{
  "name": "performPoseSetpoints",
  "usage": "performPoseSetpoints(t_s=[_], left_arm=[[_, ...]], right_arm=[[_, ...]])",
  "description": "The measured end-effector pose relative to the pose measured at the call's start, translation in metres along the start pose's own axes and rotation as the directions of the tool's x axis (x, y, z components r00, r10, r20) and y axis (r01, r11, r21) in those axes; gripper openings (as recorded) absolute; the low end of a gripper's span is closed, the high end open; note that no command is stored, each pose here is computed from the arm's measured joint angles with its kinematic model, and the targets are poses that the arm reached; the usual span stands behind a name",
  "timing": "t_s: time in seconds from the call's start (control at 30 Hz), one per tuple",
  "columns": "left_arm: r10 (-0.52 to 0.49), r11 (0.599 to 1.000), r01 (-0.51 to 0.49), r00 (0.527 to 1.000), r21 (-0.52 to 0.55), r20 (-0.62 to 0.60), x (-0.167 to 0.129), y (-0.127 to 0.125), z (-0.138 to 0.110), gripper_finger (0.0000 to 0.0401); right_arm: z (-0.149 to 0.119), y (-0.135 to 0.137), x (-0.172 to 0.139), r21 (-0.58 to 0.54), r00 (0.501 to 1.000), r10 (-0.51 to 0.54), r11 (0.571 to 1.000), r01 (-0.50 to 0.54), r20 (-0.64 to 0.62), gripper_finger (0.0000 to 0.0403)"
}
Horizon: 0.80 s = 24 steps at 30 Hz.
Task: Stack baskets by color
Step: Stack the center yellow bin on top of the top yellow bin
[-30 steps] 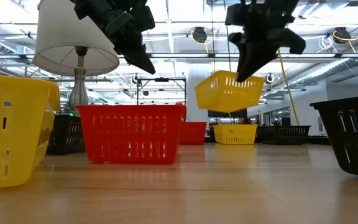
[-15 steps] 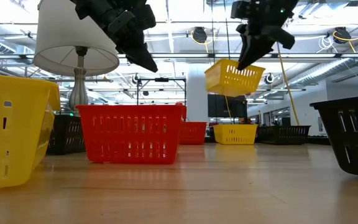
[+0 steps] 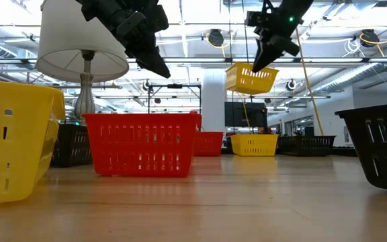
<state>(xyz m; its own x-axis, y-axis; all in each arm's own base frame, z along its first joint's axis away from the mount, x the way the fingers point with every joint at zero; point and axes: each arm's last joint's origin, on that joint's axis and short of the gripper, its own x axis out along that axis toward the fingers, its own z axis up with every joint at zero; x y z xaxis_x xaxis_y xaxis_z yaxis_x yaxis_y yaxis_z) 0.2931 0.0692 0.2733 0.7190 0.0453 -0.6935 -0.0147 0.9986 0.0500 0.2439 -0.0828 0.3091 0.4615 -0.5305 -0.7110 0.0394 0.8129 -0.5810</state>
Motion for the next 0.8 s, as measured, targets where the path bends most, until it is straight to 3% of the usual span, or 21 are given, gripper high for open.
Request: performPoseSetpoints(t_s=[0.47,0.8], left_arm=[[0.0,1.0,0.0,1.0,0.0,0.0,0.0,0.0,0.0,0.0122],[0.0,1.0,0.0,1.0,-0.003,0.001,0.0,0.0,0.0,0.0122]], right_arm=[[-0.013,-0.023,0.023,0.075,0.998,0.057,0.996,-0.056,-0.002,0.0011],[-0.016,-0.024,0.056,0.067,0.993,0.084,0.995,-0.079,-0.082,0.0011]])
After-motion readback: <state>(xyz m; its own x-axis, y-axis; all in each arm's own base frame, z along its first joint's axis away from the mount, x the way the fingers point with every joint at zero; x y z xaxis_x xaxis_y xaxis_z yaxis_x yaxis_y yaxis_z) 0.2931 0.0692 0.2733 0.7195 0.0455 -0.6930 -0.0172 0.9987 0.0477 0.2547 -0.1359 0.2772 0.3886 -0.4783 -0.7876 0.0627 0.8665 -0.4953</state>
